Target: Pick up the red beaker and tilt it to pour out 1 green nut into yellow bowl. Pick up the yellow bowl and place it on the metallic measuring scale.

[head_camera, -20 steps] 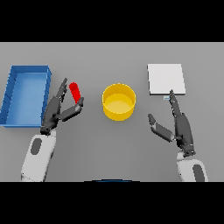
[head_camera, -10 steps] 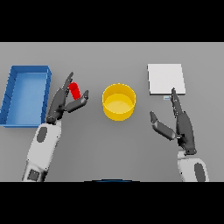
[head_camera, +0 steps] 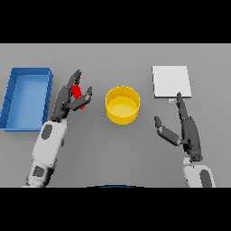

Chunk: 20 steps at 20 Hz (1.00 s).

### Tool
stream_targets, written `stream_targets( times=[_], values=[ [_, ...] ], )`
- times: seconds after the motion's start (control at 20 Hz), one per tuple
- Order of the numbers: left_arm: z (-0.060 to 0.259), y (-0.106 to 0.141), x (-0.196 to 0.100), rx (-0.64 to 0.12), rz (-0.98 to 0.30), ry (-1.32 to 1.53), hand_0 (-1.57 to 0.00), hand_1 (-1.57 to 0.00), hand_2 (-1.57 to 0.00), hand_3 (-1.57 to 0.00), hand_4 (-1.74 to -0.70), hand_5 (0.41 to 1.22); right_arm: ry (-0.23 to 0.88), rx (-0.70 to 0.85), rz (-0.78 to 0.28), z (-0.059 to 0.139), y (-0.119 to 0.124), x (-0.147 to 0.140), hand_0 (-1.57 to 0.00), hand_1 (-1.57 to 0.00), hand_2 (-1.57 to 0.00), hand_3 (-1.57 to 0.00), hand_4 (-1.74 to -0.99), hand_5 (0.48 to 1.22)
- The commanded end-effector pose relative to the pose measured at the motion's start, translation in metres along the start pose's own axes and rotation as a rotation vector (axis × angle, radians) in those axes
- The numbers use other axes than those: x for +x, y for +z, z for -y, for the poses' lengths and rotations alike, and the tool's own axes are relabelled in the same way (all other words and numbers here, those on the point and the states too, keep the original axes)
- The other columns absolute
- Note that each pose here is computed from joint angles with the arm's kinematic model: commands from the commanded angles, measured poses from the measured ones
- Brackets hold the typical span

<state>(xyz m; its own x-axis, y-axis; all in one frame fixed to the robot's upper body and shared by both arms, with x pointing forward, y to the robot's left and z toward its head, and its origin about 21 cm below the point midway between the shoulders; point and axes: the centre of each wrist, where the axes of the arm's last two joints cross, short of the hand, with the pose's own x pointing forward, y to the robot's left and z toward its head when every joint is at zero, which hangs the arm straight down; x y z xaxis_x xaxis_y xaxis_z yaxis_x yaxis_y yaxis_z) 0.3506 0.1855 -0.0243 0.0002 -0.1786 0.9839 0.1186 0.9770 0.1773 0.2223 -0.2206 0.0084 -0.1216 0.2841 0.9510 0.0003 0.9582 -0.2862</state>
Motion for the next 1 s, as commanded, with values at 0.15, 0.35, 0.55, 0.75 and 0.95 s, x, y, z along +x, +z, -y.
stream_targets(
  times=[0.15, 0.35, 0.55, 0.75, 0.95],
  values=[
    [0.008, -0.007, 0.001, 0.032, -0.041, -0.010, -0.84, -0.87, -0.90, -0.84, -1.54, 0.997, 0.006, -0.005, 0.004, 0.002, 0.006, -0.003, 0.00, 0.00, 0.00, 0.00, -1.256, 0.646],
    [0.012, -0.010, 0.003, -0.015, -0.026, -0.070, -1.27, -1.29, -1.30, -1.19, -1.54, 1.129, 0.001, -0.005, 0.004, 0.005, 0.002, -0.001, 0.00, 0.00, 0.00, 0.00, -1.254, 0.644],
    [0.016, -0.008, 0.004, 0.017, -0.024, -0.038, -1.45, -1.45, -1.46, -1.41, -1.59, 1.151, -0.011, -0.007, -0.017, 0.004, 0.002, -0.002, 0.00, 0.00, 0.00, 0.00, -1.257, 0.643],
    [0.012, -0.007, 0.017, 0.062, 0.064, 0.027, -1.52, -1.52, -1.52, -1.51, -1.68, 1.122, 0.006, -0.016, -0.005, 0.005, 0.002, -0.003, 0.00, 0.00, 0.00, 0.00, -1.258, 0.646],
    [0.012, -0.010, 0.045, 0.041, 0.117, -0.051, -1.55, -1.55, -1.55, -1.54, -1.72, 1.114, 0.016, -0.003, 0.009, 0.000, -0.001, 0.000, 0.00, 0.00, 0.00, 0.00, -1.263, 0.654]
  ],
)
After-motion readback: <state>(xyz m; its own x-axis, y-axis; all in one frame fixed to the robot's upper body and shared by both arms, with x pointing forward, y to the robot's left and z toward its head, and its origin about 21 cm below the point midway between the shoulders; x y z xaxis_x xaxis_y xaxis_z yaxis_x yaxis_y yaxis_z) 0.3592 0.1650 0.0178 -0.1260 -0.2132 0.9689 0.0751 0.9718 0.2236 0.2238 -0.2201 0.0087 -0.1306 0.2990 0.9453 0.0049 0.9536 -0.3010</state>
